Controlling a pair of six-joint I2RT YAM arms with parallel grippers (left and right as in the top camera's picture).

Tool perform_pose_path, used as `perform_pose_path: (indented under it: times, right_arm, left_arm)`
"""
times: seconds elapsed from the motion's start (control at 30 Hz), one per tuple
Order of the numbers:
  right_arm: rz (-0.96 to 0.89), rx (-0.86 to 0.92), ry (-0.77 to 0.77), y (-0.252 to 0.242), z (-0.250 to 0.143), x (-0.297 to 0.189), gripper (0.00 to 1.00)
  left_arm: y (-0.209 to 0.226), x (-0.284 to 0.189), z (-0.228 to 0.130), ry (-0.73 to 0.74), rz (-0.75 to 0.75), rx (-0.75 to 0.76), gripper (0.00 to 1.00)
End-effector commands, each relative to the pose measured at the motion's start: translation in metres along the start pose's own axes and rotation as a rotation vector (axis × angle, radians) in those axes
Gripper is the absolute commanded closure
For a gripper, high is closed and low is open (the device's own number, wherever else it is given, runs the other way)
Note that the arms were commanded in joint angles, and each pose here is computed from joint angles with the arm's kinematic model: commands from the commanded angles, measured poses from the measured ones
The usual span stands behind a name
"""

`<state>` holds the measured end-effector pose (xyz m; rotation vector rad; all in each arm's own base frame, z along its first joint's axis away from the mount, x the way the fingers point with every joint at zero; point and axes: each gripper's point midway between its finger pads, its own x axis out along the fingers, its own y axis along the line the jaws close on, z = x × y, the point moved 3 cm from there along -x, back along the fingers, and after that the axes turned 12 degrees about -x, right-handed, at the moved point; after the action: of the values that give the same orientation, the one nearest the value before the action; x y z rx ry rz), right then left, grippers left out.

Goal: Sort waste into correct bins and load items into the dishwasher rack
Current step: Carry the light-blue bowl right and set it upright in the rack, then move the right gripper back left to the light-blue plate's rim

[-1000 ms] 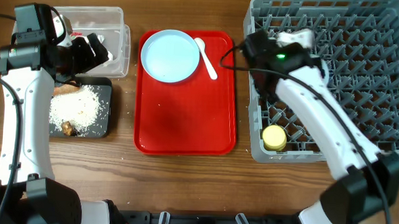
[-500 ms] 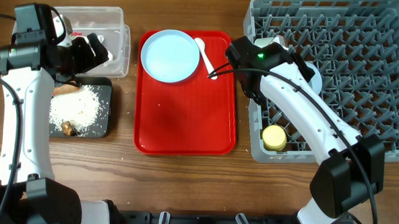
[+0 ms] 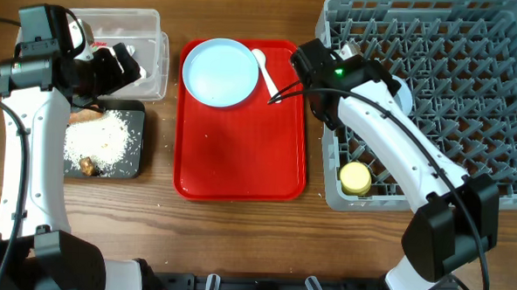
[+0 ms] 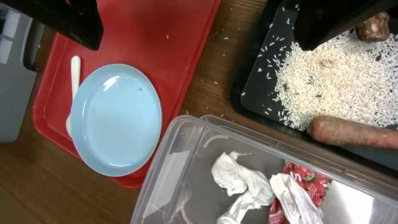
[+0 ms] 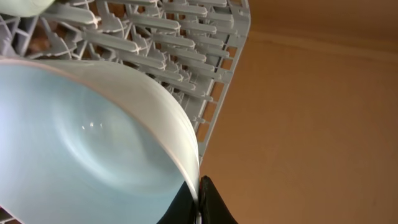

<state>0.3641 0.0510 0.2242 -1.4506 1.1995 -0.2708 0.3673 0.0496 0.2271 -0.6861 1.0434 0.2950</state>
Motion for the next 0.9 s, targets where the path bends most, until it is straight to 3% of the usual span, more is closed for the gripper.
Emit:
perform_pose_path:
  times: [0.0,0.43,0.87]
  right_arm:
    - [0.010,-0.003,0.025,0.000,-0.002,0.010,0.96]
    - [0.049,-0.087,0.096,0.030,0.010,0.029,0.96]
    - [0.349,-0.242,-0.016,0.091,0.017,-0.015,0.96]
  left_arm:
    - [0.000,-0.003,0.003,-0.012,-0.002,0.003,0.00]
    - [0.000,-0.003,0.003,-0.012,-0.002,0.003,0.00]
    - [0.000,-0.003,0.003,-0.012,-0.002,0.003,0.00]
